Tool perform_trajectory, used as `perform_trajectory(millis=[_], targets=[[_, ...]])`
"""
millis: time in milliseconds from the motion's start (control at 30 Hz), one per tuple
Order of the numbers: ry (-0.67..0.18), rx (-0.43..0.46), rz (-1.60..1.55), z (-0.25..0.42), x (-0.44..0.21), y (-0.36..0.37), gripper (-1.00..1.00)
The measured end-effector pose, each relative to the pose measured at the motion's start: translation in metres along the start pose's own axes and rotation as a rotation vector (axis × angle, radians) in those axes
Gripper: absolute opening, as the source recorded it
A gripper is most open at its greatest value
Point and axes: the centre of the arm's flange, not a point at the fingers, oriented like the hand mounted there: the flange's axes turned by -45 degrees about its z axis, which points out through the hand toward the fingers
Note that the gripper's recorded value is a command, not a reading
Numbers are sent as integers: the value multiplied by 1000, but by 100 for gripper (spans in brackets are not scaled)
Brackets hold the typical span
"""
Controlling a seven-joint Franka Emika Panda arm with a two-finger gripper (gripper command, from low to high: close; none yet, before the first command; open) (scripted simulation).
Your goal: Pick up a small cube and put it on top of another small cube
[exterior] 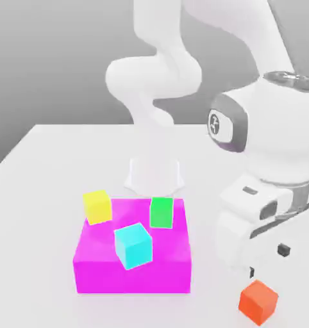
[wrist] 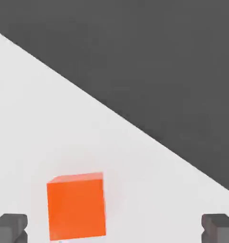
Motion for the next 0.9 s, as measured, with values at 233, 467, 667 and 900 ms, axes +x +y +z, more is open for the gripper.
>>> perform_trajectory(millis=[233, 467, 667, 900], targets=[[-17, 8, -16, 67, -3, -6, -100], [-17, 8, -15, 49, -2, -6, -100], [-21, -2, 147, -21, -25, 33, -100], [-23, -9, 583, -90, -108, 119, -100]])
